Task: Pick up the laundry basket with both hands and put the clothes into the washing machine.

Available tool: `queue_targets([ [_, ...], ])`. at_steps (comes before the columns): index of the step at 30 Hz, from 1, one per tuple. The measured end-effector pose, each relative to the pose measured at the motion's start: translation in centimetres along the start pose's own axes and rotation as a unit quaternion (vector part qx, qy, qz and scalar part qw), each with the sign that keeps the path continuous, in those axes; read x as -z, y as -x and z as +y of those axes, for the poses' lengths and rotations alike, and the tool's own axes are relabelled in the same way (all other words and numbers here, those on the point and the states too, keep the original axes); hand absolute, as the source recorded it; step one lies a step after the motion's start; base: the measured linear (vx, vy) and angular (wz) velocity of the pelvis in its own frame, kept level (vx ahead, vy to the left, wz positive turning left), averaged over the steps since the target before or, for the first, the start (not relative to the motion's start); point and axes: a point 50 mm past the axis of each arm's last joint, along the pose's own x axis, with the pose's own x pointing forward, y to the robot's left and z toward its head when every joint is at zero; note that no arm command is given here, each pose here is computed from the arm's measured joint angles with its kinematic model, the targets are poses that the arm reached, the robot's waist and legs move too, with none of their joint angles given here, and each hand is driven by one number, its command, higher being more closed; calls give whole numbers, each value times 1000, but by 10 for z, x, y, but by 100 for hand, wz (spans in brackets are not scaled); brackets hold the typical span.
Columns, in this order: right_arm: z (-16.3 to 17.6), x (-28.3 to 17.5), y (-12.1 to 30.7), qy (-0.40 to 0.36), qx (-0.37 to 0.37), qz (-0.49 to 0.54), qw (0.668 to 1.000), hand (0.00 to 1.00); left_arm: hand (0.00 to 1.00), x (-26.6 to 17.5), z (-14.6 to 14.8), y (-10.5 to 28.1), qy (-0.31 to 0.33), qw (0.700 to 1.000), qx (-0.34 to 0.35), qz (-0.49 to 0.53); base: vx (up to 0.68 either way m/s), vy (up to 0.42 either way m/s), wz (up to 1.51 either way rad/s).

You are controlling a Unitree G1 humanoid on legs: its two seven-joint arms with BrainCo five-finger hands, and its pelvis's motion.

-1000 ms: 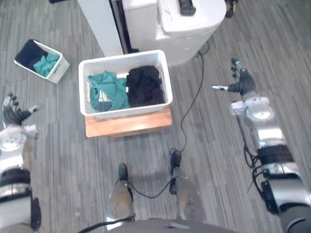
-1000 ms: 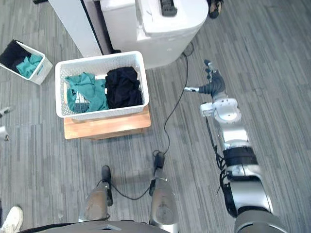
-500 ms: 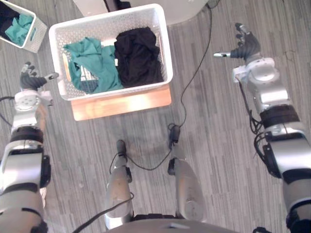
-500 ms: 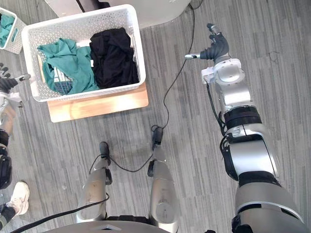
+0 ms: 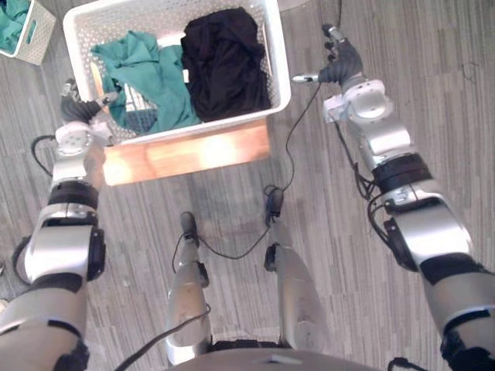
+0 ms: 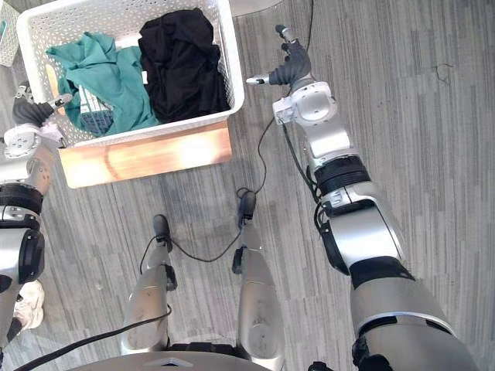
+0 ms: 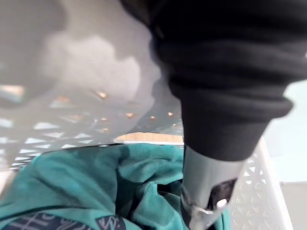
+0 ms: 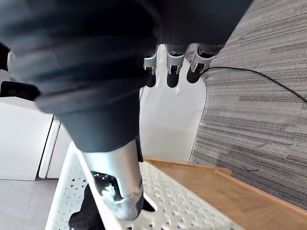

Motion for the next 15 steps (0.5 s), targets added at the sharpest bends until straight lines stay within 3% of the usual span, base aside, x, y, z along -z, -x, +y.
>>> queue_targets([
  [15,14,12,-4,0,7,42,999,0,0,-6,-7,-3,-17,1000,-8,1,-31,9,3],
])
